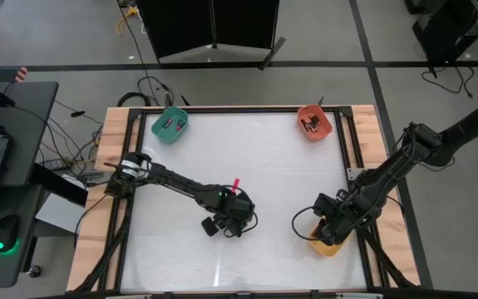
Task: Sort batteries
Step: Put the red battery into the green bin
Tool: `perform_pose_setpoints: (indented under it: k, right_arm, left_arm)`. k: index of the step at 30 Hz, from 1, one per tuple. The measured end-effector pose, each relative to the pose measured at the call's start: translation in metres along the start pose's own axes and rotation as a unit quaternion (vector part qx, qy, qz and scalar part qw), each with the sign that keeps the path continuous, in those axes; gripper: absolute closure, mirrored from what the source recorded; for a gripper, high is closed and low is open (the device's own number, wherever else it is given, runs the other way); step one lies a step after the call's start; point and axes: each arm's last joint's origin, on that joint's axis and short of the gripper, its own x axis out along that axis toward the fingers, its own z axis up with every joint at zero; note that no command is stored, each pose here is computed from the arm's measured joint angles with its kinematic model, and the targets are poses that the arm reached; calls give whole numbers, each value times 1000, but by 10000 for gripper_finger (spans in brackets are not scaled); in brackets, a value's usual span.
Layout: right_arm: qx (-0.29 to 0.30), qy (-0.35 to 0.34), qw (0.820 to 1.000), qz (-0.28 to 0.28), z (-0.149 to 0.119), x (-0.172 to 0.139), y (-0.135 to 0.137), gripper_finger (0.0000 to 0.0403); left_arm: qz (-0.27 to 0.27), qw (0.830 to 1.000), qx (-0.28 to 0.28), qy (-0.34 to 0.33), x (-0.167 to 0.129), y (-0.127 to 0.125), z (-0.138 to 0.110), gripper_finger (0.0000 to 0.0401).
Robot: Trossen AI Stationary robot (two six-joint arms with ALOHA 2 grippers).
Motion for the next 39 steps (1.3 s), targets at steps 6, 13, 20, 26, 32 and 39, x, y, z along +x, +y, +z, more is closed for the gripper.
perform_pose_setpoints:
  k: [6,13,20,26,32,39]
  right_arm:
    - [0,-1,1000,0,0,0,0,201]
    - [0,-1,1000,0,0,0,0,201]
    - [0,-1,1000,0,0,0,0,201]
    - [-1,0,1000,-3,0,0,-1,201]
    - [-1,1,1000,-8,0,0,-2,201]
    - [-1,-5,1000,-9,0,0,-2,201]
  left_arm:
    - [-8,1000,2,-3,0,-7,5,298]
    - [-19,999,-35,-11,1,-9,7,327]
    - [-21,997,-68,-19,-1,-9,8,355]
    - [-20,990,-139,-31,-17,-3,5,355]
    - [14,972,-226,-59,-52,16,-10,355]
    - [50,937,-340,-59,-88,34,-59,355]
